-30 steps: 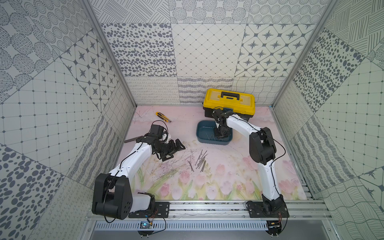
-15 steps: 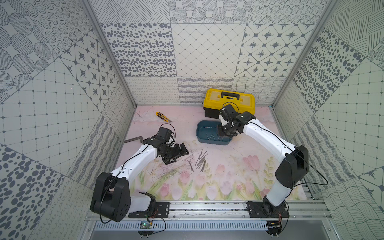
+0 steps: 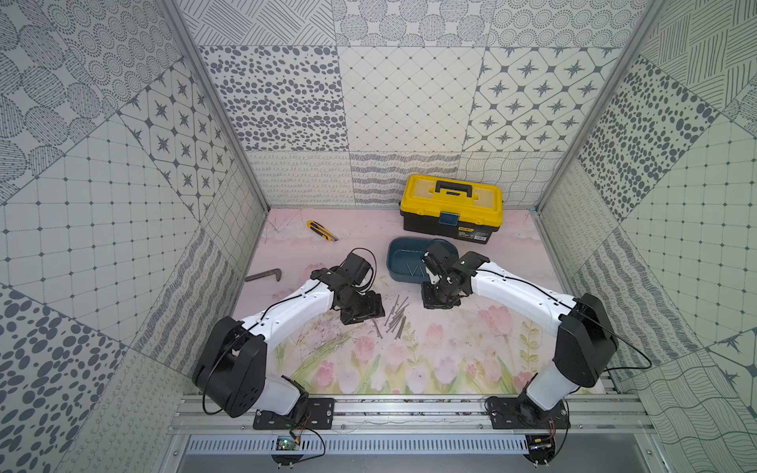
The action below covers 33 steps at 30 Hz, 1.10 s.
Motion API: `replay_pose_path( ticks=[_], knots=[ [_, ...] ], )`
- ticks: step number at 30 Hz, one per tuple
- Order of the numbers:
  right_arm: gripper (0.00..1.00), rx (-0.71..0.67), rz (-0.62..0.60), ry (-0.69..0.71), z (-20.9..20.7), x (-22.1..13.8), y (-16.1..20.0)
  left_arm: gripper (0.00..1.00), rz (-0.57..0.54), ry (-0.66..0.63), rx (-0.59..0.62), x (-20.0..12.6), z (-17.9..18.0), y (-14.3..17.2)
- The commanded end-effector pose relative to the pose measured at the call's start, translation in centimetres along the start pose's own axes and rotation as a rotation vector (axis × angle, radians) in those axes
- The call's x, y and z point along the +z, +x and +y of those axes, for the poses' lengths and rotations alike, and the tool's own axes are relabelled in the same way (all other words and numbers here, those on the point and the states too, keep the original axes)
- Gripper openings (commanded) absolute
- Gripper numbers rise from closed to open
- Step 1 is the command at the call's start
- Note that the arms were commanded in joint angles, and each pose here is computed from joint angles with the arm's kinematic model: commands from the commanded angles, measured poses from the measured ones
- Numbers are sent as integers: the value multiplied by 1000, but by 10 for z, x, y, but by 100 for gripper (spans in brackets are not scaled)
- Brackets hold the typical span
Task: Put the nails on the desktop into the storage box
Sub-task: Pick up the nail from the center of the board.
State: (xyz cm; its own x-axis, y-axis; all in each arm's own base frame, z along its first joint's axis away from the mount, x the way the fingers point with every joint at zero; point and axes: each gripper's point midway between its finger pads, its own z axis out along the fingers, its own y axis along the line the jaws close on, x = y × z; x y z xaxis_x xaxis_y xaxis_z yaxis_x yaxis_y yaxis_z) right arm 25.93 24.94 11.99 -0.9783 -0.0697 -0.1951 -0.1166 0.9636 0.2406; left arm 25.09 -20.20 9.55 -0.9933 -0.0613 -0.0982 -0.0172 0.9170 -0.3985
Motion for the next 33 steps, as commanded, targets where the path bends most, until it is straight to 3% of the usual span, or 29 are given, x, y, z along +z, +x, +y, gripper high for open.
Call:
replay_pose_path(
  ticks=[1, 6, 16, 33],
  knots=[
    [31, 31, -72, -42, 4, -17, -7, 70, -2, -176, 204, 13, 0, -8],
    [30, 42, -131, -49, -1, -34, -9, 66, 21, -236, 331, 37, -13, -14],
    [32, 16, -384, -114, -9, -76, -24, 58, 24, -288, 393, 66, -9, -20],
    [33, -6, -326, -136, -4, -63, -21, 50, 36, -330, 401, 83, 4, -22]
  ],
)
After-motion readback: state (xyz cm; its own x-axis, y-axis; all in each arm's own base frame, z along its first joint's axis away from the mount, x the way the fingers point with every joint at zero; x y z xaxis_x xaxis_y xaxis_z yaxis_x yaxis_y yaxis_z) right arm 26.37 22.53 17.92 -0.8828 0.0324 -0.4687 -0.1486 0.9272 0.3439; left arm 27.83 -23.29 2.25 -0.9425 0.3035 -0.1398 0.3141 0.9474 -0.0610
